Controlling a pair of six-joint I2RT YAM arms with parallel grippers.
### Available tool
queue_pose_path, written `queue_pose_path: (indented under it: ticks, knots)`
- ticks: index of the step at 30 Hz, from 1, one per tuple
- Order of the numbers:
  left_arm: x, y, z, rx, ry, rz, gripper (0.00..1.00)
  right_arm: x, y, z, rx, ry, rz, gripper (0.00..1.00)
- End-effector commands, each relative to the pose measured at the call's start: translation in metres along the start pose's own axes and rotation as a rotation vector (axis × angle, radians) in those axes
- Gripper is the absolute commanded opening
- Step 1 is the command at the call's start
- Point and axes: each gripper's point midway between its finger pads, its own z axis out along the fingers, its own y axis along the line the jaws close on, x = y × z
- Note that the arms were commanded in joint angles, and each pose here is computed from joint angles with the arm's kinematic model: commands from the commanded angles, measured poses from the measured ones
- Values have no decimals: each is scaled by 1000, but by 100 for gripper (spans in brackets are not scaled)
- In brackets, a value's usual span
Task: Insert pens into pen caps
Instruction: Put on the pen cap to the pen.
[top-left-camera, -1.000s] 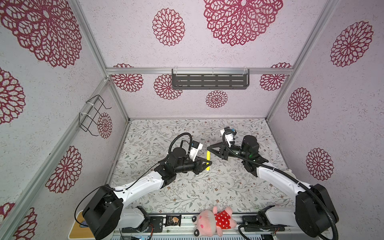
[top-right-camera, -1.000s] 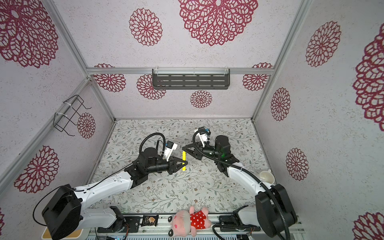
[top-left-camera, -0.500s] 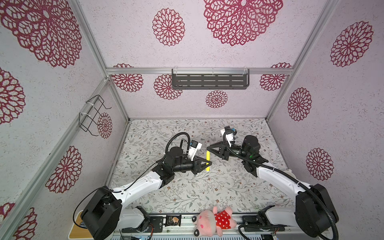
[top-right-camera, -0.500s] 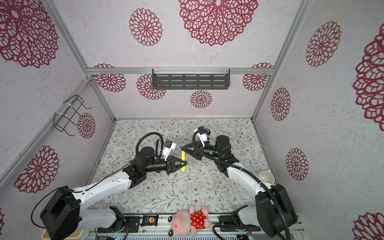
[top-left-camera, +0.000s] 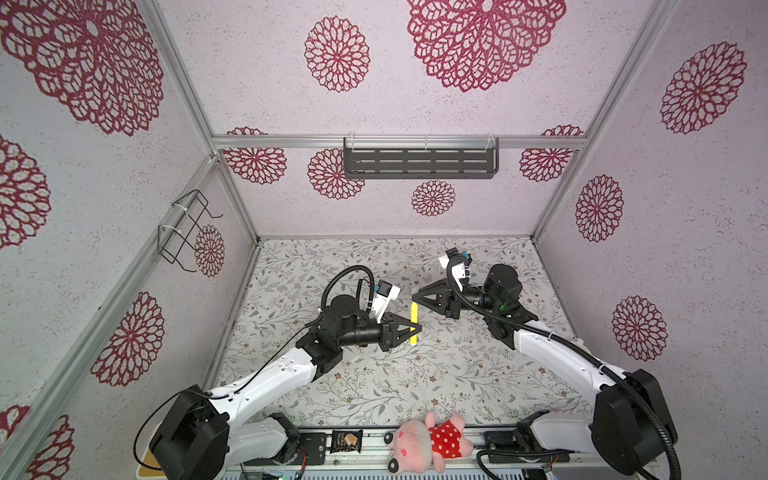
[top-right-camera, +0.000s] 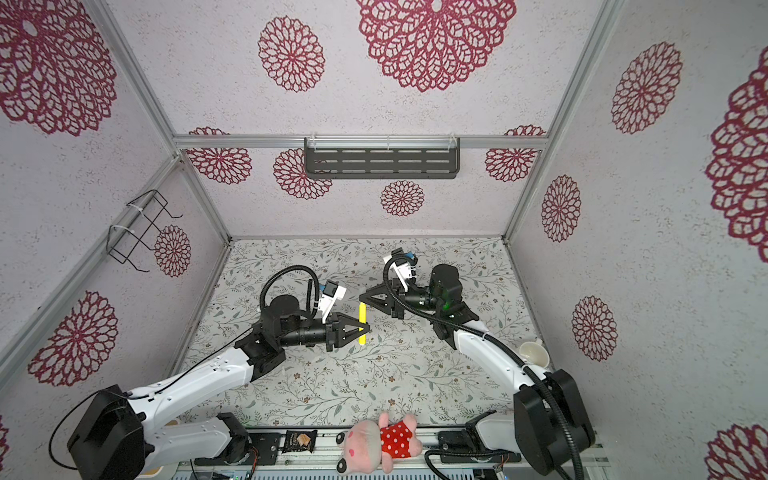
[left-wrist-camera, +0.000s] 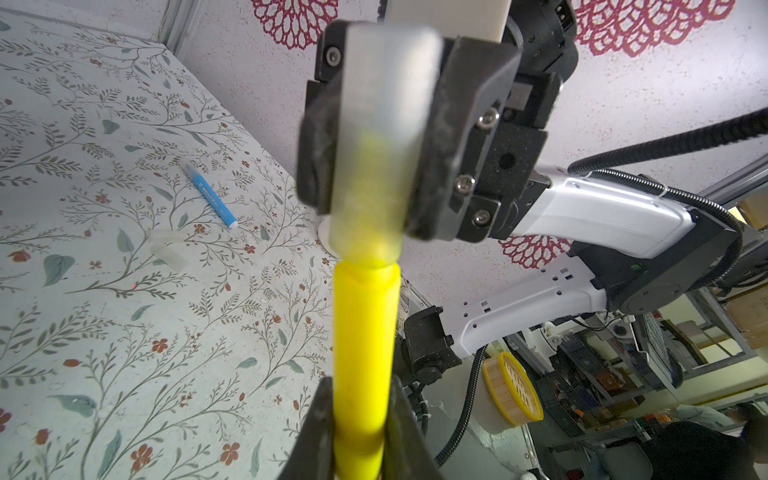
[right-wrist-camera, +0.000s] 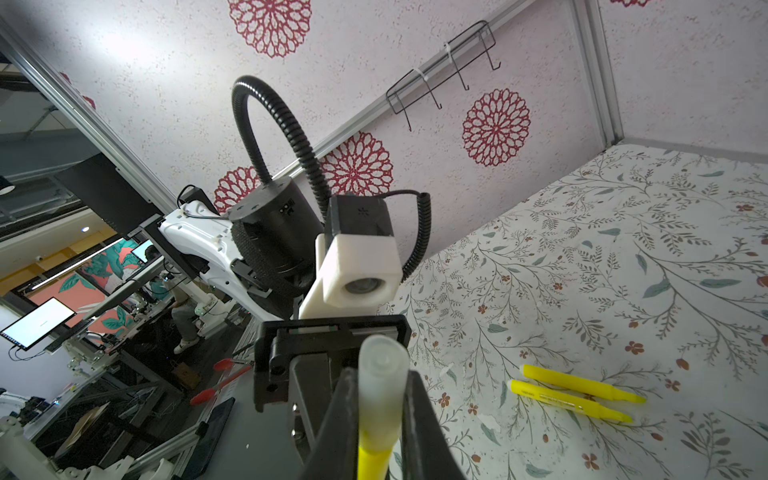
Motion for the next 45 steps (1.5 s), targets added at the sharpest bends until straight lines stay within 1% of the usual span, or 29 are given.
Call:
queue_pose_path:
  ticks: [1,8,12,18,24,30,37,39,43,45]
  knots:
    - [-49,-33,-18,75,-163,115,0,33,13,1,-81,119,0,0]
    - [-59,-54,-20,164,-177,124,0,37,15,7,-90,138,-1,0]
    - [-61,-59,-25,168,-193,136,0,35,16,8,-95,137,-7,0]
    - [-69,-72,-34,189,-230,165,0,41,16,12,-111,158,-2,0]
    - [-84,-94,-41,251,-270,198,0,49,17,19,-117,174,5,0]
    - [-90,-102,-44,262,-277,211,0,54,17,20,-94,210,-9,0]
    - [-97,-109,-54,247,-302,232,0,65,9,18,-37,244,0,0]
    - [-96,-106,-52,223,-285,237,0,66,7,17,-15,250,2,0]
    - [-96,-91,-48,139,-268,230,0,59,-2,15,80,248,-10,0]
    - [-96,-84,-47,93,-267,230,0,58,-4,14,105,251,-7,0]
